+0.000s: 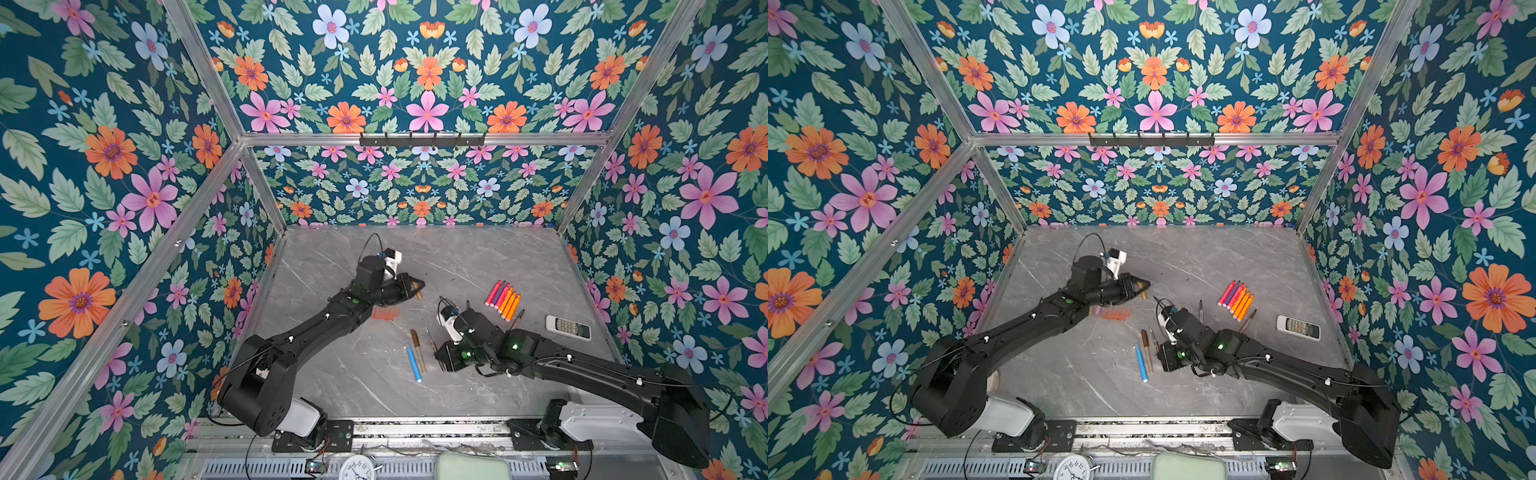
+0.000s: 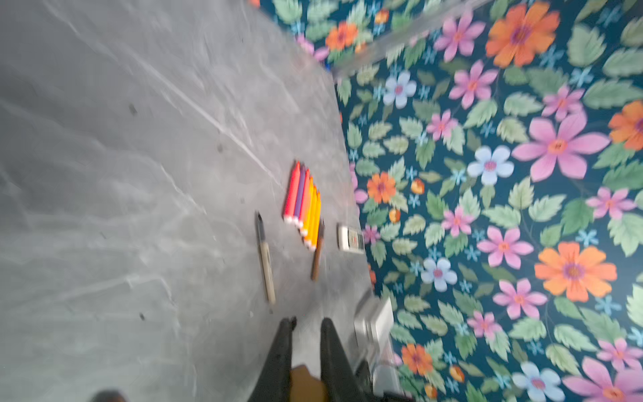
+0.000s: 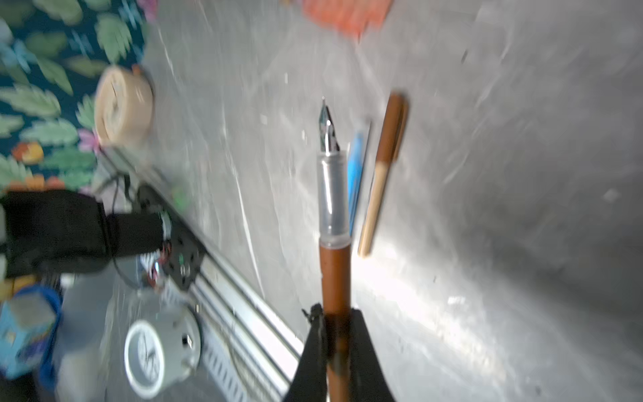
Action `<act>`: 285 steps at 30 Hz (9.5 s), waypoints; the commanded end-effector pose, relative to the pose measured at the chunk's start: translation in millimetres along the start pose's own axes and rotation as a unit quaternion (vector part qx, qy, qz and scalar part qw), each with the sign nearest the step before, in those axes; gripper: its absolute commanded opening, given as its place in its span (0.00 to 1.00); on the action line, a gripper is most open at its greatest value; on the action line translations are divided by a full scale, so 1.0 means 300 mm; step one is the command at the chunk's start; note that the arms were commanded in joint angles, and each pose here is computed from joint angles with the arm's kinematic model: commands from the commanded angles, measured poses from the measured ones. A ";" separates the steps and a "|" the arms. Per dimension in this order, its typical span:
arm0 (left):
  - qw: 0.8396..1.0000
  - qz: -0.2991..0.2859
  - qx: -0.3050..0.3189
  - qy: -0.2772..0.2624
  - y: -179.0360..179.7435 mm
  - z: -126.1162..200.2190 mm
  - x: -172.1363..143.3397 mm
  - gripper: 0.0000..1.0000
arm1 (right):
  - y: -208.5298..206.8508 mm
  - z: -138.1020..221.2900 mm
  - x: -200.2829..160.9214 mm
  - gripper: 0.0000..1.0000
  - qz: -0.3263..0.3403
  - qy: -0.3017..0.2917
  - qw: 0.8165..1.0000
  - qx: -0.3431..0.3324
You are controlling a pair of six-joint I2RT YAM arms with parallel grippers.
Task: Remove pen caps from pens
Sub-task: Open the pen cap on the pen, then place the pen at the center of the table, then place the pen cap at the middle-left of the table, then pick up the pen from the bottom-center of the table, then open the pen cap on the pen, then place the pen cap at the middle-left of the table, then place the pen at the center of the table, then pick up the pen from the bottom-center of the table.
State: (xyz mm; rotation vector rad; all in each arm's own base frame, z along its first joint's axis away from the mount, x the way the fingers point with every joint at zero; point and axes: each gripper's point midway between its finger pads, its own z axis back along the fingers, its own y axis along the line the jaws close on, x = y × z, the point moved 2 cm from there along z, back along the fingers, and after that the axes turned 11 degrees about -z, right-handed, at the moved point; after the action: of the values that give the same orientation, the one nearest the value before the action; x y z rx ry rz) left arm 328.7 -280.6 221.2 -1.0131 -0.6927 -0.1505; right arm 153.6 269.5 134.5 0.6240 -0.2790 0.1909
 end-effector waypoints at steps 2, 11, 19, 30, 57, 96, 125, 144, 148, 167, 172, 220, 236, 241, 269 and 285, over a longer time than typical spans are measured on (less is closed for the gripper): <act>0.999 -0.010 -0.012 -0.029 0.015 0.019 0.074 0.00 | -0.013 0.012 -0.025 0.00 -0.017 0.010 1.000 0.000; 0.952 -0.040 0.304 0.005 0.420 0.230 0.022 0.00 | -0.457 0.106 0.114 0.00 -0.201 -0.058 0.970 -0.126; 0.923 -0.012 0.385 -0.005 0.650 0.396 -0.033 0.00 | -0.582 0.047 0.219 0.00 -0.216 -0.047 0.965 -0.144; 0.907 -0.013 0.420 0.007 0.750 0.439 -0.049 0.00 | -0.623 0.025 0.278 0.46 -0.206 -0.047 0.960 -0.185; 0.937 0.019 0.349 0.019 0.761 0.354 -0.064 0.40 | -0.083 -0.263 0.031 0.46 -0.019 0.039 0.985 -0.169; 0.998 0.023 0.027 0.055 0.084 -0.032 -0.333 0.51 | -0.029 -0.102 0.115 0.00 0.004 -0.012 0.990 -0.143; 0.999 -0.012 0.018 0.027 0.044 -0.114 -0.099 0.00 | 0.005 -0.120 -0.001 0.00 -0.005 0.013 0.995 -0.102; 0.999 0.019 0.016 -0.025 0.117 -0.003 -0.028 0.00 | -0.043 -0.137 -0.060 0.00 -0.025 0.027 0.995 -0.098; 0.999 0.021 0.013 -0.026 0.116 -0.001 -0.029 0.00 | -0.038 -0.136 -0.056 0.00 -0.026 0.027 0.995 -0.096; 0.998 0.019 0.057 -0.007 0.241 0.072 -0.119 0.00 | -0.148 -0.037 0.006 0.00 -0.058 -0.009 0.990 -0.125; 0.987 0.003 0.162 -0.006 0.379 0.186 -0.136 0.00 | -0.231 0.061 0.040 0.00 -0.090 -0.040 0.987 -0.124; 0.930 -0.003 0.361 -0.063 0.663 0.501 -0.130 0.45 | -0.509 0.173 0.165 0.00 -0.184 -0.104 0.966 -0.149; 0.950 -0.067 0.298 -0.063 0.559 0.527 -0.280 0.43 | -0.596 0.044 0.322 0.00 -0.203 -0.088 0.961 -0.167; 0.952 -0.073 0.288 -0.071 0.550 0.523 -0.285 0.42 | -0.622 0.026 0.323 0.00 -0.222 -0.087 0.954 -0.184; 0.945 -0.090 0.294 -0.109 0.526 0.555 -0.278 0.42 | -0.561 0.066 0.277 0.62 -0.157 -0.071 0.972 -0.161; 0.941 -0.093 0.301 -0.126 0.523 0.573 -0.273 0.40 | -0.112 -0.114 0.041 0.54 -0.020 -0.012 0.996 -0.090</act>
State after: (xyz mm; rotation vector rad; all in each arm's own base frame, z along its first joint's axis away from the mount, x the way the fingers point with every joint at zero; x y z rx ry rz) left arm 248.5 -72.5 113.2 -0.3841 -0.9747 0.0229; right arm 186.0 240.6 94.9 0.4439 -0.2938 0.1308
